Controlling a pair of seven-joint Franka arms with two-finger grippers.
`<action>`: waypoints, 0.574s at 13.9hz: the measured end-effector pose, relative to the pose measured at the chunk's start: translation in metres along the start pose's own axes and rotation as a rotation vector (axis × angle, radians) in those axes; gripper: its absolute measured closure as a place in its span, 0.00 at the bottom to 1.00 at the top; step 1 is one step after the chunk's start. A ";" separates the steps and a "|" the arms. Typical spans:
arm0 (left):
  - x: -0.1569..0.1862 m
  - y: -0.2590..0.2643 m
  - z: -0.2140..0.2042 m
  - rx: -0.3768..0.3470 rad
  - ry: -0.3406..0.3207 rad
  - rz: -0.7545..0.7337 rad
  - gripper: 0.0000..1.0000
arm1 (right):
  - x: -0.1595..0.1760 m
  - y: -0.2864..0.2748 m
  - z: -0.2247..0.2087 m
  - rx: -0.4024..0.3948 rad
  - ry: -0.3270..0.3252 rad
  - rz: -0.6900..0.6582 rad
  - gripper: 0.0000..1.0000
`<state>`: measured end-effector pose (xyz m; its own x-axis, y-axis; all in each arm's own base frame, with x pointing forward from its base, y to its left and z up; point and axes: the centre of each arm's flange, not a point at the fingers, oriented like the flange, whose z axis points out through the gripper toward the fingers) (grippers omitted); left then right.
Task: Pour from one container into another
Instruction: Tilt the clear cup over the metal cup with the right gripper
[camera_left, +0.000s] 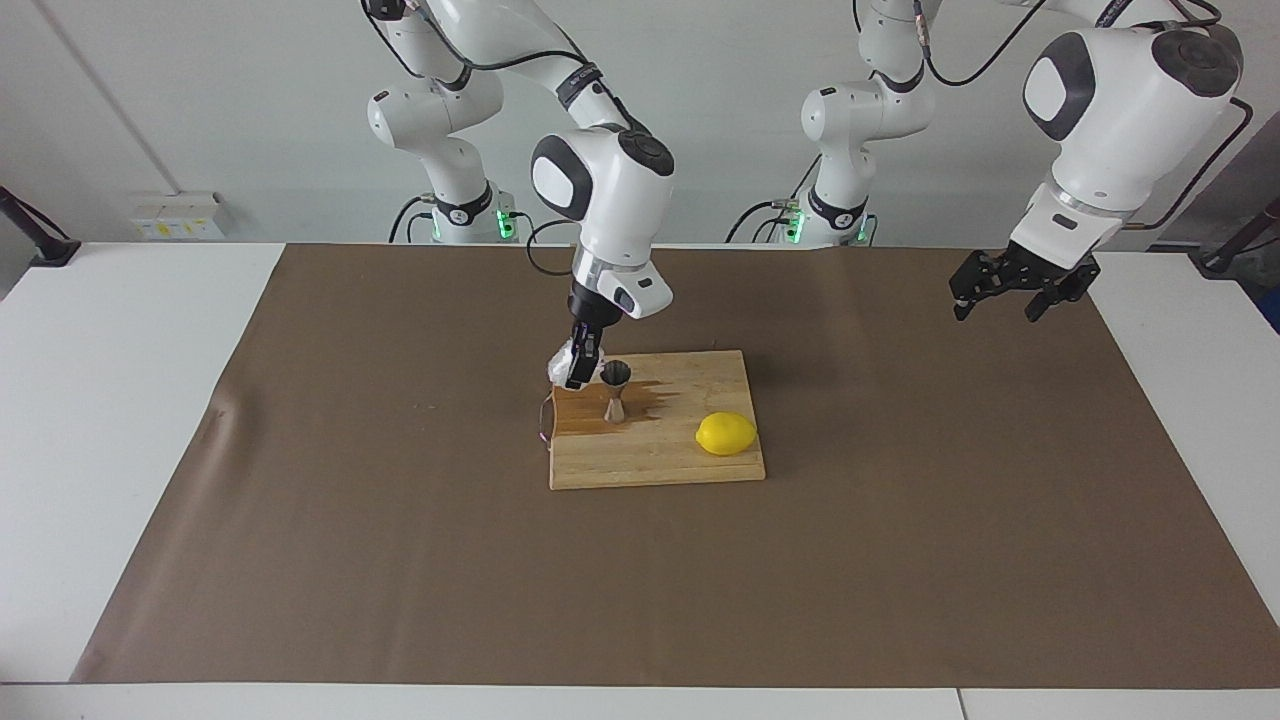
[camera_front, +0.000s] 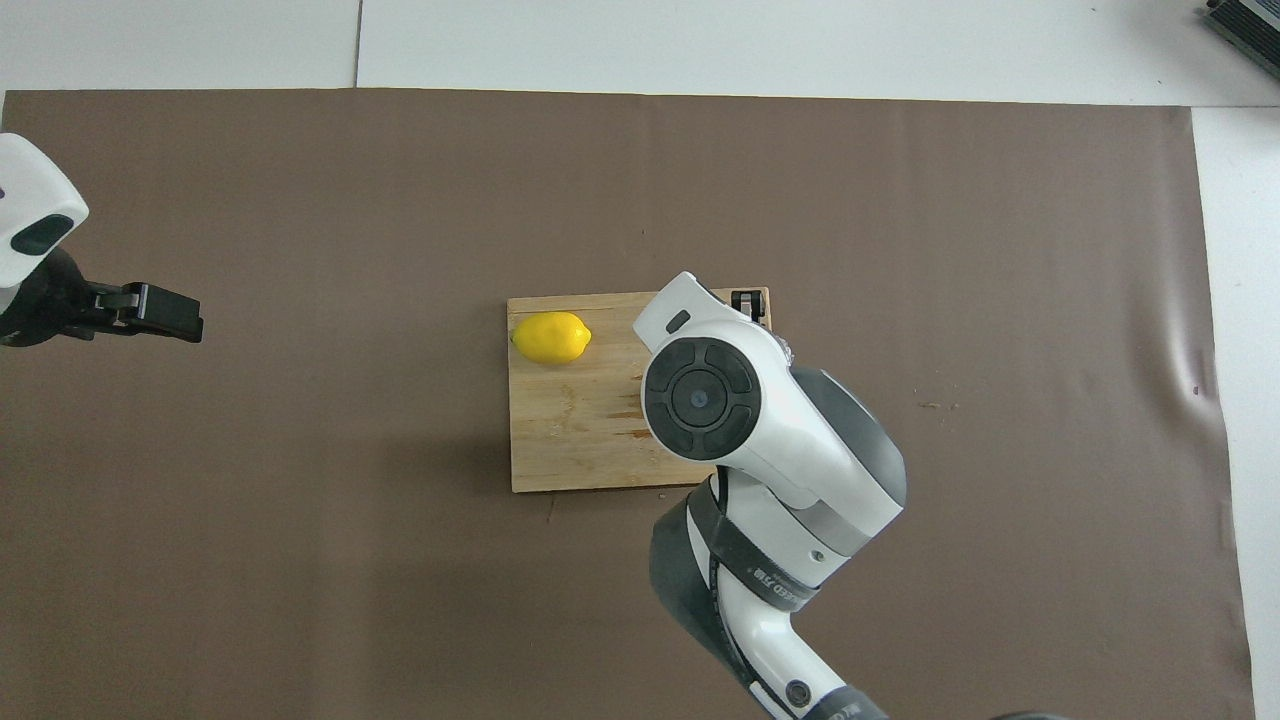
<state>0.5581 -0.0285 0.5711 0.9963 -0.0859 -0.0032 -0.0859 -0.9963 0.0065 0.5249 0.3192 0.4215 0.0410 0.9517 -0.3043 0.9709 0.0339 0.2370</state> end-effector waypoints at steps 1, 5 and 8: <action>0.000 0.000 0.000 0.000 0.000 0.000 0.00 | 0.001 -0.001 0.000 -0.010 -0.009 -0.010 0.50; 0.000 0.000 0.000 0.000 0.000 0.000 0.00 | 0.007 -0.003 -0.002 -0.043 -0.027 -0.037 0.50; 0.000 0.000 0.000 0.000 0.000 0.000 0.00 | 0.013 -0.008 -0.003 -0.073 -0.047 -0.050 0.50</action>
<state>0.5580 -0.0285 0.5711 0.9963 -0.0859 -0.0036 -0.0859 -0.9963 0.0065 0.5167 0.3327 0.4182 0.0061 0.9328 -0.3603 0.9522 0.1046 0.2870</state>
